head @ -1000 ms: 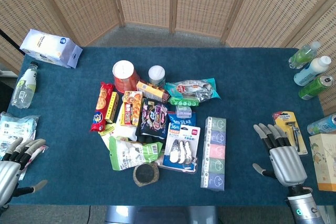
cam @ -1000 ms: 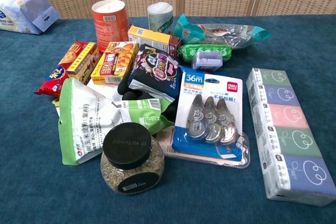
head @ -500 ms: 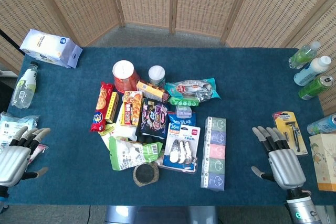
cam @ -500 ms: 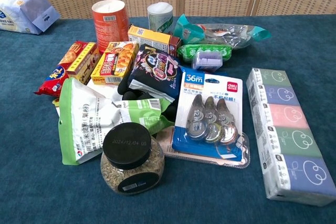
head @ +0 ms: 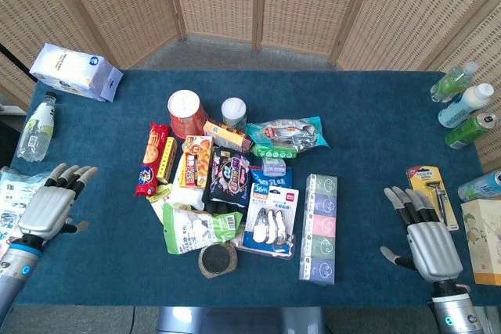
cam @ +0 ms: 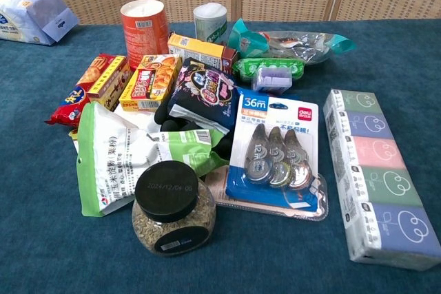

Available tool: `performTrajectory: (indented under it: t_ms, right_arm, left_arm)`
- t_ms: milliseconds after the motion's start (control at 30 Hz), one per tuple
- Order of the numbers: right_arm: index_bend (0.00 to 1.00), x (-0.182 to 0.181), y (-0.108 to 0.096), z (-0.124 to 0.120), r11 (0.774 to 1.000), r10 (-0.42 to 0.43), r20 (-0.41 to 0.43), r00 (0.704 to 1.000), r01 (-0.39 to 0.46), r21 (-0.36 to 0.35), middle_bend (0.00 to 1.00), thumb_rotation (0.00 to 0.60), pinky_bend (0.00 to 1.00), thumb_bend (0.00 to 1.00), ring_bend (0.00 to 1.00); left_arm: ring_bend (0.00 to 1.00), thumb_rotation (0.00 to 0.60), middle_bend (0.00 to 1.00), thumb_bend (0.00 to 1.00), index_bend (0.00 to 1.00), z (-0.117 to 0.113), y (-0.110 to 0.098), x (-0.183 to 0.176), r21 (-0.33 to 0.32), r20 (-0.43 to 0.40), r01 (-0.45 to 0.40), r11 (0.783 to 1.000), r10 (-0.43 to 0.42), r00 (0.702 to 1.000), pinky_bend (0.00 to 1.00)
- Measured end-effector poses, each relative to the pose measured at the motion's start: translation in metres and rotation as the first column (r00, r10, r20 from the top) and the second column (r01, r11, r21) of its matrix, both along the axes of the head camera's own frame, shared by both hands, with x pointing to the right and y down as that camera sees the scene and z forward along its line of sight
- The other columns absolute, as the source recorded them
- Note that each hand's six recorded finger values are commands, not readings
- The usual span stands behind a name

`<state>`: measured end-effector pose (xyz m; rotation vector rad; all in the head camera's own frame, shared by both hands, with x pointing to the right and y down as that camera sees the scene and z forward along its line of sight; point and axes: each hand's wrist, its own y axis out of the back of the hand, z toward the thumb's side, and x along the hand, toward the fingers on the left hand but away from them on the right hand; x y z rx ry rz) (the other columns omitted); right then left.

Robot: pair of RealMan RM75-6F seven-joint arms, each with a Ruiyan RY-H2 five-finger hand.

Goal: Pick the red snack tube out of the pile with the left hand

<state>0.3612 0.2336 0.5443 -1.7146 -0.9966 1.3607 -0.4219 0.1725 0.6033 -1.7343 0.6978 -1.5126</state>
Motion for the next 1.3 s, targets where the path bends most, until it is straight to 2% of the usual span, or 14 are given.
performTrajectory:
  t_ms: [267, 500, 867, 967, 1067, 1200, 1300]
  right_arm:
    - [0.03, 0.006, 0.001, -0.005, 1.0, 0.022, -0.009, 1.0, -0.022, 0.011, 0.0, 0.6, 0.0, 0.16, 0.0]
    - [0.03, 0.01, 0.001, -0.008, 0.999, 0.036, -0.02, 0.999, -0.036, 0.014, 0.0, 0.6, 0.0, 0.16, 0.0]
    - [0.03, 0.014, 0.002, -0.006, 0.999, 0.053, -0.016, 0.998, -0.053, 0.005, 0.0, 0.6, 0.0, 0.16, 0.0]
    - [0.03, 0.014, 0.002, -0.007, 0.998, 0.055, -0.015, 0.998, -0.055, 0.009, 0.0, 0.6, 0.0, 0.16, 0.0]
    - [0.03, 0.015, 0.002, -0.008, 0.998, 0.057, -0.017, 0.998, -0.057, 0.011, 0.0, 0.6, 0.0, 0.16, 0.0]
    - [0.03, 0.016, 0.003, -0.01, 0.998, 0.06, -0.022, 0.998, -0.059, 0.015, 0.0, 0.6, 0.0, 0.16, 0.0]
    - [0.03, 0.016, 0.003, -0.009, 0.998, 0.06, -0.023, 0.998, -0.06, 0.012, 0.0, 0.6, 0.0, 0.16, 0.0]
  left_arm:
    - [0.12, 0.6, 0.14, 0.17, 0.07, 0.035, -0.027, 0.026, -0.04, -0.009, -0.033, 0.999, 0.033, 0.999, 0.0]
    - [0.12, 0.6, 0.14, 0.17, 0.07, 0.054, -0.045, 0.055, -0.005, -0.082, -0.05, 0.999, 0.049, 0.995, 0.0]
    - [0.12, 0.6, 0.16, 0.17, 0.07, 0.073, -0.055, 0.091, -0.007, -0.136, -0.107, 0.994, 0.105, 0.985, 0.0]
    - [0.13, 0.6, 0.16, 0.17, 0.08, 0.076, -0.053, 0.095, -0.029, -0.173, -0.093, 0.995, 0.086, 0.981, 0.0]
    - [0.16, 0.6, 0.19, 0.17, 0.08, 0.079, -0.049, 0.098, -0.078, -0.231, -0.064, 0.995, 0.045, 0.972, 0.0]
    - [0.17, 0.6, 0.2, 0.17, 0.08, 0.078, -0.044, 0.099, -0.163, -0.315, -0.027, 0.986, -0.026, 0.949, 0.0]
    - [0.17, 0.6, 0.19, 0.17, 0.08, 0.072, -0.041, 0.096, -0.198, -0.342, -0.031, 0.98, -0.04, 0.939, 0.0]
